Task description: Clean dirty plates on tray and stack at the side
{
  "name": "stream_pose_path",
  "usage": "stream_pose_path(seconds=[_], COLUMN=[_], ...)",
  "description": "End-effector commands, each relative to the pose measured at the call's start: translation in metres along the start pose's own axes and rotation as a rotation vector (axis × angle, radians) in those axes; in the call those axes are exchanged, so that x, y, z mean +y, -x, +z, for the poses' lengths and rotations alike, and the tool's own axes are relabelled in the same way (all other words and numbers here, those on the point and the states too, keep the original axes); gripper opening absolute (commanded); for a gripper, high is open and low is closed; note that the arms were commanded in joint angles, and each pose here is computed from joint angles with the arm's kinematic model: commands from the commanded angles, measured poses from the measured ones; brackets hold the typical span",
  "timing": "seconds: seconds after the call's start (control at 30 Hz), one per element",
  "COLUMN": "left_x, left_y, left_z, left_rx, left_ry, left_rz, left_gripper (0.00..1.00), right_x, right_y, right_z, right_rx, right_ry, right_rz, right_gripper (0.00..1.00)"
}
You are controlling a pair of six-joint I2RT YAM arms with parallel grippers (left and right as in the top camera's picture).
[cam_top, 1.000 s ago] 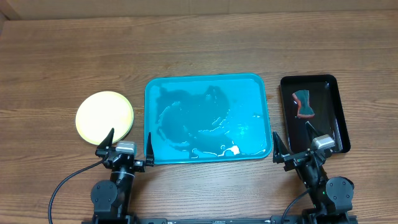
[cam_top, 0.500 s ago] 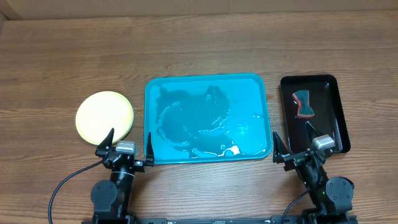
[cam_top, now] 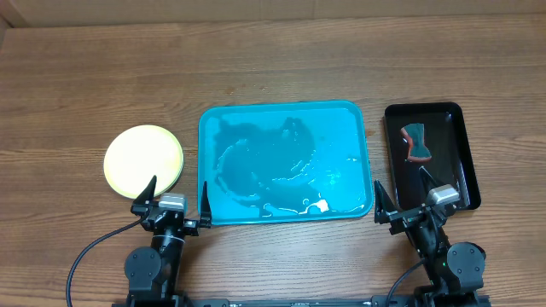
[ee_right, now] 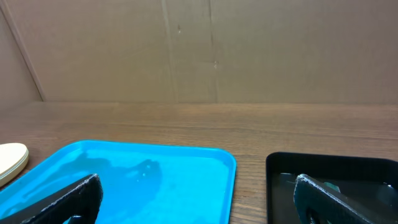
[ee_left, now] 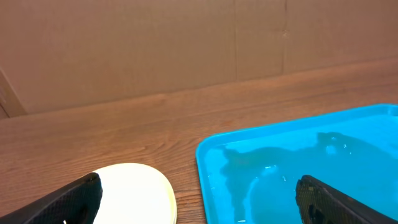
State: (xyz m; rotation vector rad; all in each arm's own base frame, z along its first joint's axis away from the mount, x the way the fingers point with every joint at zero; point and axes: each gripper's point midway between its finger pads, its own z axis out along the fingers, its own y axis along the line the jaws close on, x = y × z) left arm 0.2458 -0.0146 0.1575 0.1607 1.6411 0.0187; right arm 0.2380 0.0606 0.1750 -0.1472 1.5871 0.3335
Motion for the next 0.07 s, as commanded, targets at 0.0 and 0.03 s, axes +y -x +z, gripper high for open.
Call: stream_pose_path(seconds=[0.0, 0.03], left_x=[-0.0002, -0.0002], left_y=[0.0001, 0.0001], left_z=[-0.0001, -0.0001], left_rx=[-0.008, -0.008], left_ry=[0.002, 0.002], left_rz=[0.027, 0.027], left_gripper=[1.00, 1.00], right_x=[-0.0008, -0.0008], right_y=[-0.0017, -0.0017], right_z=[0.0002, 0.0002], right_rx=[-0.004, -0.004], right_ry=[-0.005, -0.005], right_rz=[0.000, 0.000], right_gripper=[1.00, 1.00])
